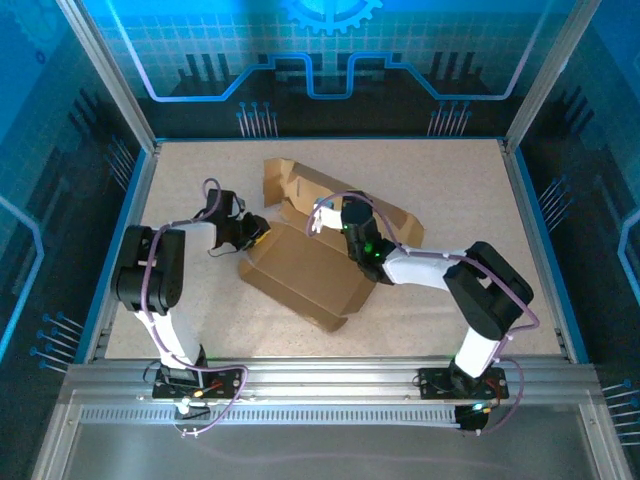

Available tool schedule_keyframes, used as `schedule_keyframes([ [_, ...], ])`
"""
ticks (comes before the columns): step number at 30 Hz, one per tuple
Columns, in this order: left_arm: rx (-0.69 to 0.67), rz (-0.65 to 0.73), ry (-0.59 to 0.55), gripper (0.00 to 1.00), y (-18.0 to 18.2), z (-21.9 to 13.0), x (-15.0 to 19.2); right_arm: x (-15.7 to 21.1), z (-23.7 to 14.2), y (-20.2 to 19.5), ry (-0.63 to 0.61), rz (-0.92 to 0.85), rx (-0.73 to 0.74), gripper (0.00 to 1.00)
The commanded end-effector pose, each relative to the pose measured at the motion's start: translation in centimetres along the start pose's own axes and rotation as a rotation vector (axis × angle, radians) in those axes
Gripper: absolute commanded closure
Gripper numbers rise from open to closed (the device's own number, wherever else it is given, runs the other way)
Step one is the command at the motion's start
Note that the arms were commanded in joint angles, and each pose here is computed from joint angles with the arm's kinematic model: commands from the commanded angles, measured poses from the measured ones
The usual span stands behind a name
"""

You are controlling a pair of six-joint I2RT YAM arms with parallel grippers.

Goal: Fold the paper box

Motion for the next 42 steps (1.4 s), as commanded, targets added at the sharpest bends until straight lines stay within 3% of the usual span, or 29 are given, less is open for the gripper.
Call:
schedule_keyframes([
  [1,-0.031,-0.016,-0.004,0.73,0.9,0.8,0.0,0.0,-0.6,-0.9,-0.035,0.03,0.01,1.0],
  [8,-0.024,-0.039,0.001,0.69,1.6,1.9,0.1,0.2,-2.1,-1.3,-0.073,0.081,0.018,1.0],
  [14,0.033,0.012,-0.044,0.53,-0.4,0.1,-0.6,0.7,-2.1,-1.2,-0.05,0.043,0.016,1.0],
  [22,0.064,0.103,-0.207,0.33,-3.5,-4.4,-4.3,0.4,-1.5,-0.5,-0.039,0.002,0.025,1.0],
  [28,0.007,0.123,-0.24,0.31,-2.9,-3.7,-9.5,0.0,-1.5,-1.0,-0.052,0.009,0.029,1.0],
  [35,-0.014,0.218,-0.158,0.32,-3.6,0.3,-14.8,-0.3,-1.8,-1.4,-0.068,0.039,0.018,1.0],
  [42,0.049,0.294,-0.078,0.32,-5.2,2.8,-15.6,-0.5,-2.0,-2.1,-0.072,0.063,0.021,1.0],
])
Point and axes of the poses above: each hand's point on the last joint's axis, 136 mm out from that joint toward the fingers, its own z axis out along the fingers, its own y axis along the line the jaws close on, x = y × z, the point moved 9 cm from there along -z, back along the fingers, and after that the axes turned 10 degrees about z, right-handed, at the moved point
